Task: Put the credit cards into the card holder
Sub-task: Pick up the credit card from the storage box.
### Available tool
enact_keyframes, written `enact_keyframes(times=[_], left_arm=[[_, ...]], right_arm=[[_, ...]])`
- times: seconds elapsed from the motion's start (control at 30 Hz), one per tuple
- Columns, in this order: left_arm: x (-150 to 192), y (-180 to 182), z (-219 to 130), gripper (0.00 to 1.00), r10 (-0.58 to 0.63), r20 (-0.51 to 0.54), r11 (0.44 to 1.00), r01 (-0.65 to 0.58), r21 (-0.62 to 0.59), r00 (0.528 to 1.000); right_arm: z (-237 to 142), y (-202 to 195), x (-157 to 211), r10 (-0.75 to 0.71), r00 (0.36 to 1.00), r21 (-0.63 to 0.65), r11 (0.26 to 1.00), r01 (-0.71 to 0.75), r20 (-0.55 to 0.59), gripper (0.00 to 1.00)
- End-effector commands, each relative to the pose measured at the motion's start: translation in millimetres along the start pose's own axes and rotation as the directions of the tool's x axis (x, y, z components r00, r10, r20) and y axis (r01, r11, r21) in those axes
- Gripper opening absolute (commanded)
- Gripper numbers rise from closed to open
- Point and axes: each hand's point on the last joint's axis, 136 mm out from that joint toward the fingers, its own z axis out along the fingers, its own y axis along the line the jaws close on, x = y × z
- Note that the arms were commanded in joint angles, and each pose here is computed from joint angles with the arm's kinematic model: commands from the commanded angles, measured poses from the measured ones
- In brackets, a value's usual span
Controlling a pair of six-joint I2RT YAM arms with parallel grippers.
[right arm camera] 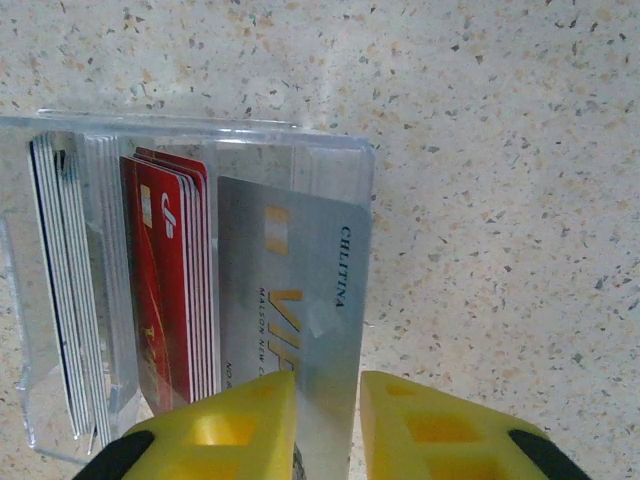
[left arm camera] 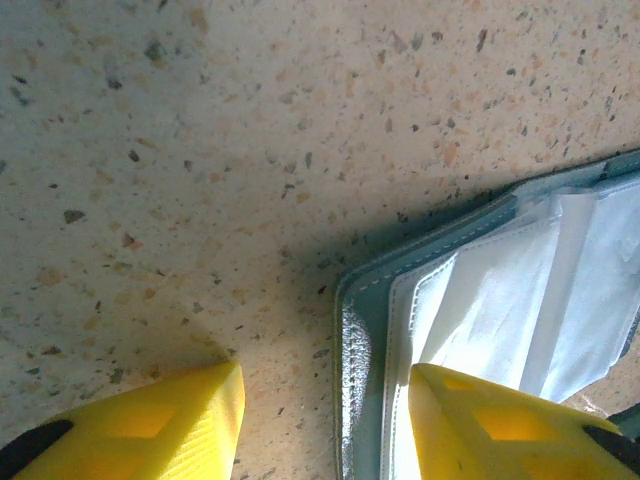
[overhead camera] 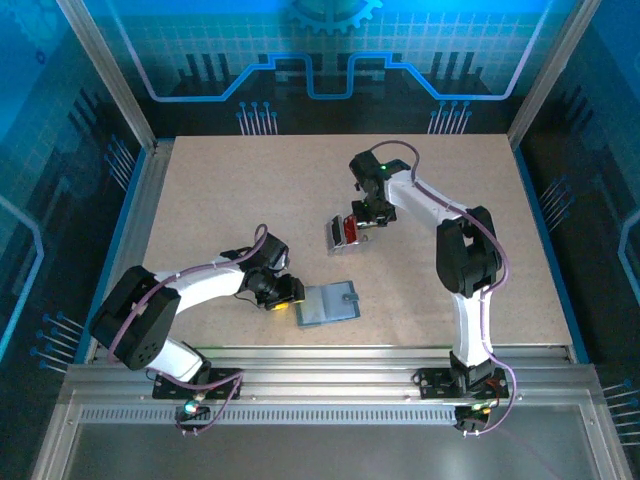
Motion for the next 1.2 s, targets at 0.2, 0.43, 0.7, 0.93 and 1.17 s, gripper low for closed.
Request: enact_keyframes(times=[0.2,0.43,0.7,0.93,1.17], left_arm=[[-2,-8,6,0.48,0.029,-0.008,0.999,-0.029,0.026,1.0],[-1,-6,10,0.47,0.026,-0.016,0.999,-0.026,0.026,1.0],[0,-4,14,0.47,0.021,-0.025,0.999,-0.02,0.025,0.999],[1,-4,14,0.47,0.019,-0.023,0.999,-0.019,0.027,1.0],[2,-2,16,0.46,0.019,-0.029,1.0,-0.018,0.023,0.999]], right_arm=[[-13,1,-8,-0.003,1.0,-0.029,1.0,0.004,0.024,0.1],[-21,2,-11,-0.017,0.999,-0.033,0.999,0.018,0.033,0.01],[-39,15,-13,-0.028,0.998,-0.112,0.993,0.034,0.058,0.0],[-28,17,-11,-0.042,0.999,-0.078,0.996,0.045,0.03,0.0],[-55,13,-15,-0.03,0.994,-0.063,0.997,0.037,0.105,0.0]])
